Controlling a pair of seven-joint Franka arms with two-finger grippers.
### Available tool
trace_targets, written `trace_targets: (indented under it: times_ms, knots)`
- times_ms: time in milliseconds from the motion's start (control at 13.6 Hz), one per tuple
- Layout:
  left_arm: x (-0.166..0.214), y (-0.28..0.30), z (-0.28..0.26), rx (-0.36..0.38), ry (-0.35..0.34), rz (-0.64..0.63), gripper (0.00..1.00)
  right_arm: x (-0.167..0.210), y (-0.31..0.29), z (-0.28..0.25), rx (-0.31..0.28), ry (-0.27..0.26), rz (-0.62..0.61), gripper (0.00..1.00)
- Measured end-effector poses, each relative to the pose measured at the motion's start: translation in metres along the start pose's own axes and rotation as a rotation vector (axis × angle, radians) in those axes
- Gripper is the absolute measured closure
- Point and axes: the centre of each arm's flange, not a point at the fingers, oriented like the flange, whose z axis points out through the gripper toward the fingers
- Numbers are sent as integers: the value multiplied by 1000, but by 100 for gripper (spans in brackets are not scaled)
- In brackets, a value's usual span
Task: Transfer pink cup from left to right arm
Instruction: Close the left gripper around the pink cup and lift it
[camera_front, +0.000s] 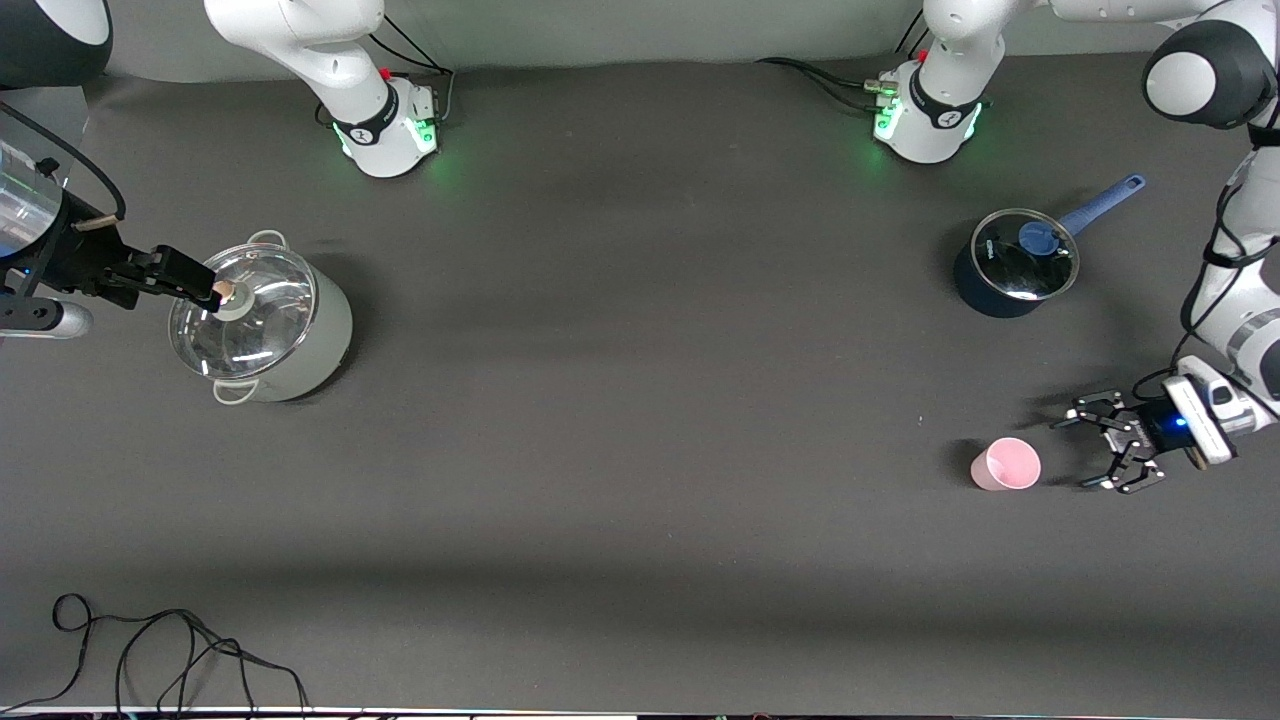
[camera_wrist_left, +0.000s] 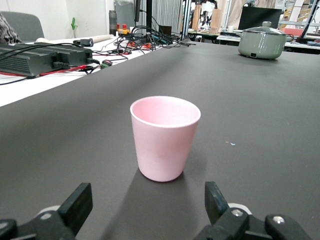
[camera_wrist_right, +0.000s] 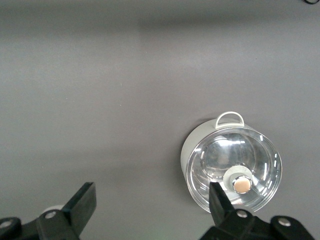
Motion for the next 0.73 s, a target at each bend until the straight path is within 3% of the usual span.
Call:
trace_targets:
  times_ms: [366,733]
  knots:
    - [-21,10,21,51,59,87,0,0,0,0,0,0,0,0]
    - [-25,20,60,72,105,75,0,0,0,0,0,0,0,0]
